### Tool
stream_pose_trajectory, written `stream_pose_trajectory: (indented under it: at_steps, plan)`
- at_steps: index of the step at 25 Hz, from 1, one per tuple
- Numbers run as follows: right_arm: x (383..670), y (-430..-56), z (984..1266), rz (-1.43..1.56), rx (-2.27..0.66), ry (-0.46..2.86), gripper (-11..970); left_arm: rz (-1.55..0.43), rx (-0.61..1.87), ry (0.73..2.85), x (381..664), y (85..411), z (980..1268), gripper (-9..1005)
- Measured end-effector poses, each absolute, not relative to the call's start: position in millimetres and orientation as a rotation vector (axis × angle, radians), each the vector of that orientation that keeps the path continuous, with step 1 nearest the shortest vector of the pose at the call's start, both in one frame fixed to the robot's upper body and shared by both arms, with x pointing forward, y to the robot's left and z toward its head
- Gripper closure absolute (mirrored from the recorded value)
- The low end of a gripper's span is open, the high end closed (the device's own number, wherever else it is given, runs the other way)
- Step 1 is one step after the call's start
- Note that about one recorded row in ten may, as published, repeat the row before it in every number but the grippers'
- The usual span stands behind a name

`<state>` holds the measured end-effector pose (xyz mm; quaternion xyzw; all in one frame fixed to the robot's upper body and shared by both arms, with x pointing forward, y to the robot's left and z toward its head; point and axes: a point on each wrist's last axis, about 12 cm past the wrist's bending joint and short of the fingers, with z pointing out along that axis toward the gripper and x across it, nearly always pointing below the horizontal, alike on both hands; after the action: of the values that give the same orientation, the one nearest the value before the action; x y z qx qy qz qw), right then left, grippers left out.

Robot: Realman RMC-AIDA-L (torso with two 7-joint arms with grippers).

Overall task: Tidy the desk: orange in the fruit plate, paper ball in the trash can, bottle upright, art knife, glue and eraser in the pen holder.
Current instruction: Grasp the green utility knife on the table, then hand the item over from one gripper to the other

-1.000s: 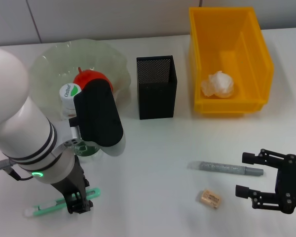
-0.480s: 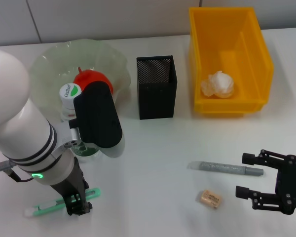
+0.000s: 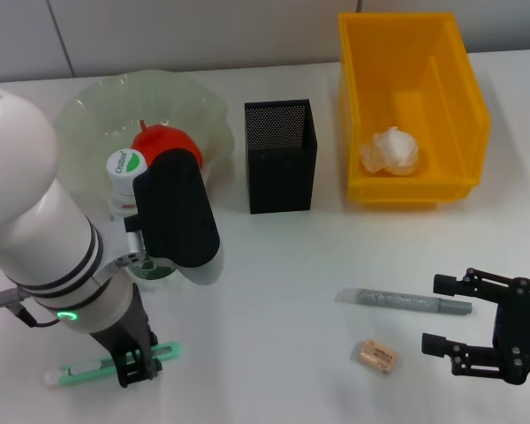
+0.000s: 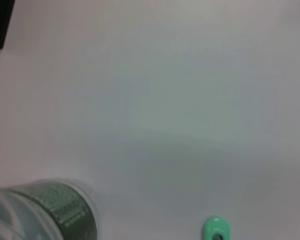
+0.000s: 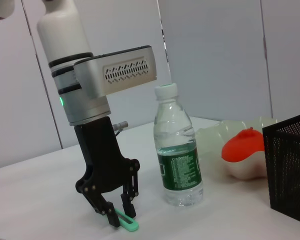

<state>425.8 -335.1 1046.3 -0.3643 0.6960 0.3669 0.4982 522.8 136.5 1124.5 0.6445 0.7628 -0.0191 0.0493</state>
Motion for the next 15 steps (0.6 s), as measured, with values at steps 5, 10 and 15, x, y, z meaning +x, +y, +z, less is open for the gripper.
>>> stream_pose_trajectory:
  at_steps: [5,10,15]
  plan:
    - [425.8,-334.6,1046.1,0.890,-0.882,1.685,162,-0.058,1.969,2.327,523.7,137.2,1122.4,706]
    - [425.6,-334.4,1045.9,0.891,-0.884,1.685,162,-0.059,1.974,2.324,524.4,137.2,1121.6,742]
    - [424.9,-334.3,1045.5,0.892,-0.881,1.686,162,-0.068,1.983,2.315,525.2,136.6,1122.2,776]
